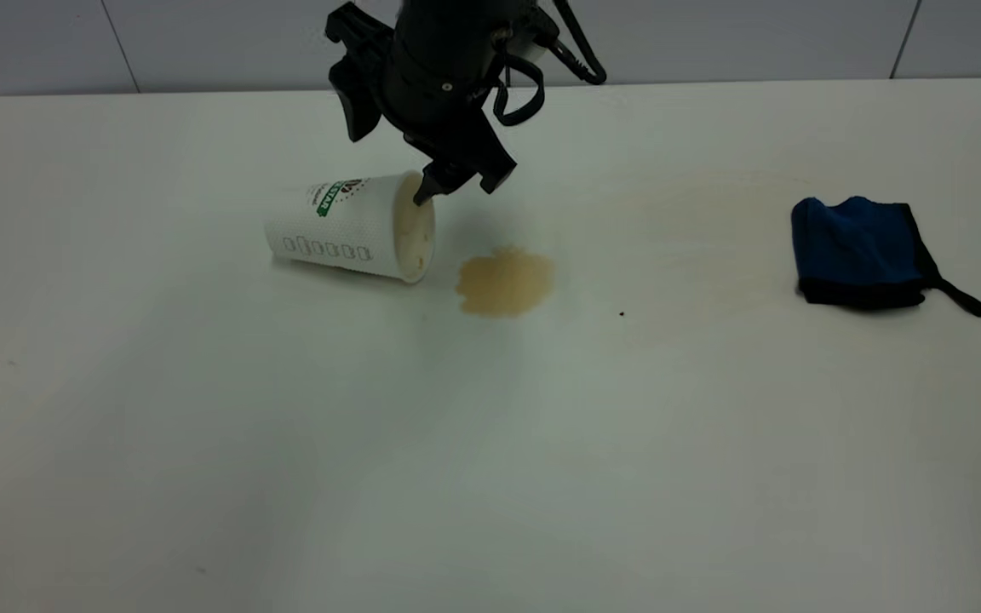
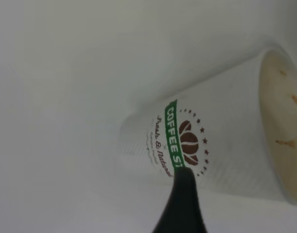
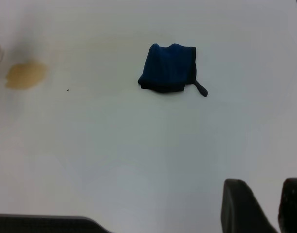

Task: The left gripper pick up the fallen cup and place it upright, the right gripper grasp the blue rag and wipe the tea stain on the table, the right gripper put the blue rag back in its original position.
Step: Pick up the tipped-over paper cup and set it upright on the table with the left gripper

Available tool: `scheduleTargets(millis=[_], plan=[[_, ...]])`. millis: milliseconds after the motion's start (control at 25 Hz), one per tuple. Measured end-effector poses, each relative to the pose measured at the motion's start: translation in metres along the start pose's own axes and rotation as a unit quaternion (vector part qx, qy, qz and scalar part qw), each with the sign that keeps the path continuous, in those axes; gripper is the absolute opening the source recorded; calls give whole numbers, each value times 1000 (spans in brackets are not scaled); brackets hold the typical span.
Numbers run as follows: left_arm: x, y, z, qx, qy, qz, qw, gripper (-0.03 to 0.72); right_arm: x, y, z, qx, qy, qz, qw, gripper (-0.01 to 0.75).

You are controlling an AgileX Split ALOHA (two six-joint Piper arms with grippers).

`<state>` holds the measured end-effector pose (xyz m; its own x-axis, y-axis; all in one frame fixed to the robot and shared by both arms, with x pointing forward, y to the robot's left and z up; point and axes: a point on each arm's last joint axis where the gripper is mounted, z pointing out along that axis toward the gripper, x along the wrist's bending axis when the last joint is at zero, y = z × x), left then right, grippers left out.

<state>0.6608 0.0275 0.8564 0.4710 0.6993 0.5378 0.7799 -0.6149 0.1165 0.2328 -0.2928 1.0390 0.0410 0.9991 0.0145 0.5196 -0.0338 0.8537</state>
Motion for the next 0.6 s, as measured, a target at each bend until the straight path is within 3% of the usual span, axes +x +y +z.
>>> scheduleTargets(millis=[320, 600], plan=[[-9, -4, 27, 11, 36, 4, 999, 687, 0, 0, 0, 0, 0, 0, 1000, 239], [2, -9, 51, 31, 46, -4, 998, 665, 0, 0, 0, 0, 0, 0, 1000, 239]])
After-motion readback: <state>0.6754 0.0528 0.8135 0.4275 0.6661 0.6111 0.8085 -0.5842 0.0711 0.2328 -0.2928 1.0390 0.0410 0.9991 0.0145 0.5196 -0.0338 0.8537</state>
